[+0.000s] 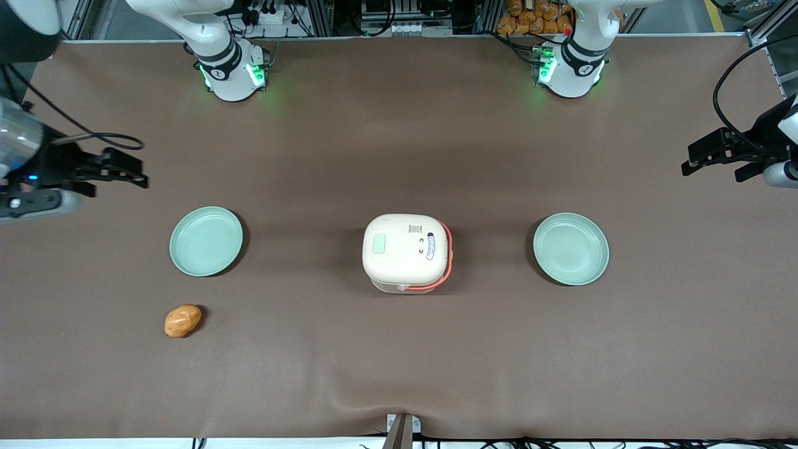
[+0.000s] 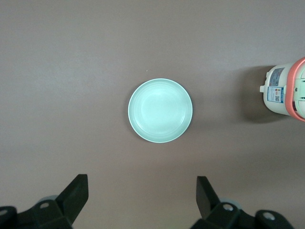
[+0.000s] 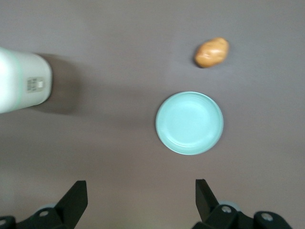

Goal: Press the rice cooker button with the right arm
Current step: 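Move the right gripper over the white rice cooker's lid button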

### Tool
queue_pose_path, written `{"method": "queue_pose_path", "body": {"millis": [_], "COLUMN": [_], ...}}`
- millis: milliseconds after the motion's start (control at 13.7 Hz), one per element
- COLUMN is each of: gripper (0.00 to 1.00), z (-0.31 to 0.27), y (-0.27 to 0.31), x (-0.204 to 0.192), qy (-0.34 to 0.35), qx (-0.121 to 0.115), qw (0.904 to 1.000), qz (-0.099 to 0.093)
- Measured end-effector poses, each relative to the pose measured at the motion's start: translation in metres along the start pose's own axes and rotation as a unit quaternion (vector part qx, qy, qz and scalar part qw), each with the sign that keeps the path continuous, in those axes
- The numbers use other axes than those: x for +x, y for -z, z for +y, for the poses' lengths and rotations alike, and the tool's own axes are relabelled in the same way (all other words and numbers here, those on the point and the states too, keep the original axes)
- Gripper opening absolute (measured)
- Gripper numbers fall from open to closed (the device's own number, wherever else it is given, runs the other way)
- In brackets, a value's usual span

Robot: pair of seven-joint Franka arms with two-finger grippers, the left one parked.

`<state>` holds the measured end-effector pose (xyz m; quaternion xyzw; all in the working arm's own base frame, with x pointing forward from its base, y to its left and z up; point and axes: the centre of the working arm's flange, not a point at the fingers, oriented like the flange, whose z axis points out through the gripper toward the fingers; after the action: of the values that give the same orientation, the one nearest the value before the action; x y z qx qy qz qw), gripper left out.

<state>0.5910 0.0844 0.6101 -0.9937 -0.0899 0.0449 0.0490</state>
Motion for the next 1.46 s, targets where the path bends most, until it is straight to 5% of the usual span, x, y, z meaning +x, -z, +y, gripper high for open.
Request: {"method": "queue_pose_path", "body": {"millis": [293,659,1024,1463], "gripper": [0.56,0.01,0.01,0.01], "z": [-0.078,-0.186,-0.262,-0.281], "y": [-0.023,-0.081,-0.144,-0.192], "x": [0.007,0.016,0.032,0.072], "qy": [0.047,-0.014,-0.006,-0.057], "qx": [0.011,0.051,0.066,0.101], "qw": [0.9987,0.9969,0.9967,0.9930], "qz": [-0.017,-0.059,-0.047,0.023]}}
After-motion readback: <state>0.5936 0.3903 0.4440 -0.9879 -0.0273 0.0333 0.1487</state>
